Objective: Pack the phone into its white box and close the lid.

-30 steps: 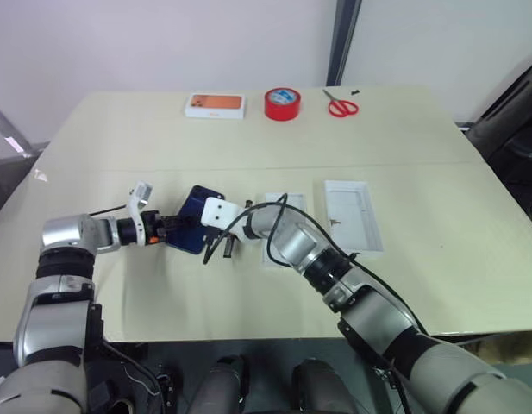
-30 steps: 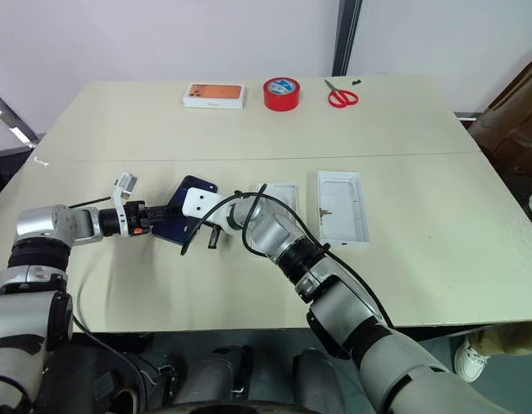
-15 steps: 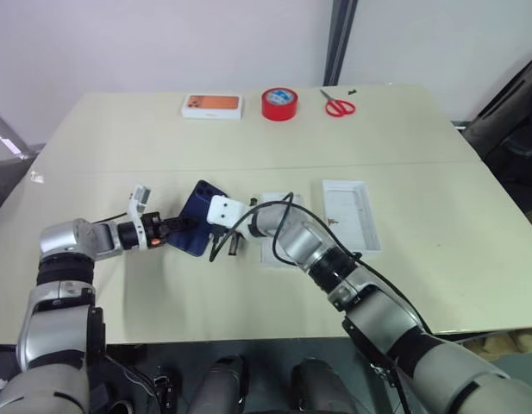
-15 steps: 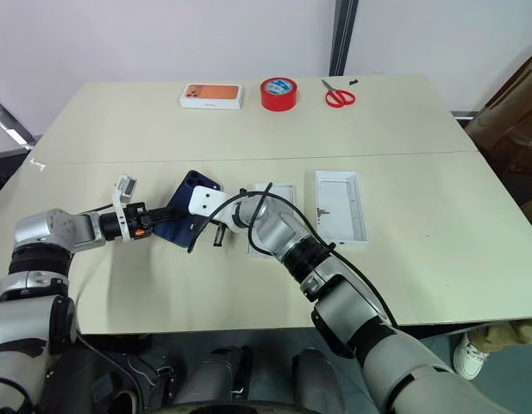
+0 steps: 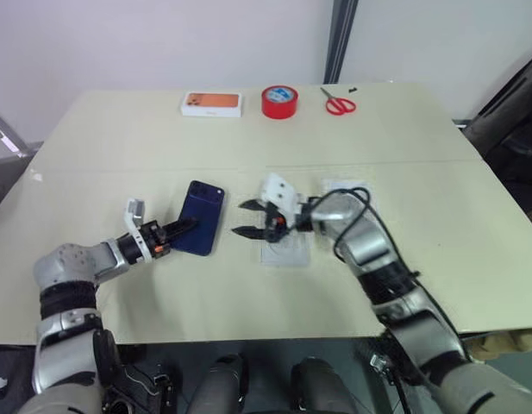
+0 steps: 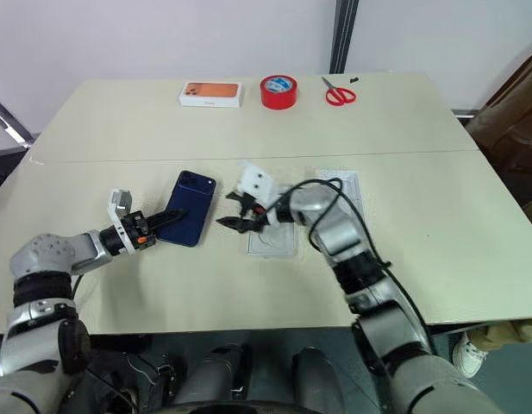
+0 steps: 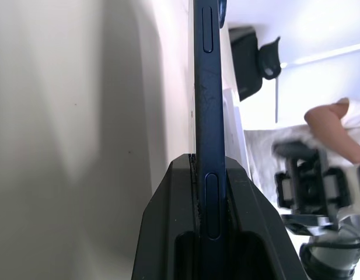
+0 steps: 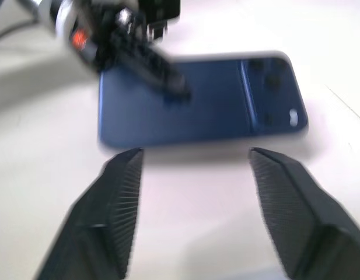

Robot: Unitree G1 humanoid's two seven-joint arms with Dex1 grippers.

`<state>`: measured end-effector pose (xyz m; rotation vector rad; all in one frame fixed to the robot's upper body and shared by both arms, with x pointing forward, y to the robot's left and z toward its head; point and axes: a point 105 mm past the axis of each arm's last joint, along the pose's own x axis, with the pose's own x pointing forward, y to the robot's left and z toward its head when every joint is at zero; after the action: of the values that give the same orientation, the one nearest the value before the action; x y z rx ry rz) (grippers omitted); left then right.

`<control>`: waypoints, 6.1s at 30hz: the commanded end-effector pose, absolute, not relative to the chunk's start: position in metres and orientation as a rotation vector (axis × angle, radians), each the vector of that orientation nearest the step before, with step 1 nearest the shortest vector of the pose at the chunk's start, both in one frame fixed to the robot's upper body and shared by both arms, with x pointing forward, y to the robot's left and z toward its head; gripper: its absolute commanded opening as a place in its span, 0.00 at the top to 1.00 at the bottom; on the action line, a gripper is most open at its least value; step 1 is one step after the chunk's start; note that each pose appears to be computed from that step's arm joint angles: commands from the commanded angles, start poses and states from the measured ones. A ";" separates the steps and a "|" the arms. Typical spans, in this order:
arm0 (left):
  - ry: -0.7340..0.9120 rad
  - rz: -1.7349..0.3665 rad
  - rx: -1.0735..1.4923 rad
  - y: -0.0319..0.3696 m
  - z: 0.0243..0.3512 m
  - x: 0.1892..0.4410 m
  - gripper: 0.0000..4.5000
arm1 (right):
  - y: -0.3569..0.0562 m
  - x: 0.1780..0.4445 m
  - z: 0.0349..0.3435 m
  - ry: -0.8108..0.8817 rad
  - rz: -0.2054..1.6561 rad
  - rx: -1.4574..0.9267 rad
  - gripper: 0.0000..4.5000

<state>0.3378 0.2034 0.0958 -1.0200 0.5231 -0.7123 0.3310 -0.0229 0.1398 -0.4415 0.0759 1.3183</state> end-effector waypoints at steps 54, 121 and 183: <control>0.422 -0.775 -0.955 0.159 0.143 0.333 1.00 | -0.074 0.290 0.094 0.110 1.418 -0.629 0.99; 0.450 -0.696 -0.691 0.145 0.135 0.326 0.43 | -0.111 0.342 0.127 0.086 1.073 -0.641 0.23; 0.386 -0.921 -0.245 0.042 0.111 0.365 0.39 | -0.194 0.353 0.144 0.205 0.758 -0.819 0.00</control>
<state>0.3633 0.0390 0.0975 -0.2382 0.4403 -0.9149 0.3519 -0.1948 0.1247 -0.7814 0.2696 0.7664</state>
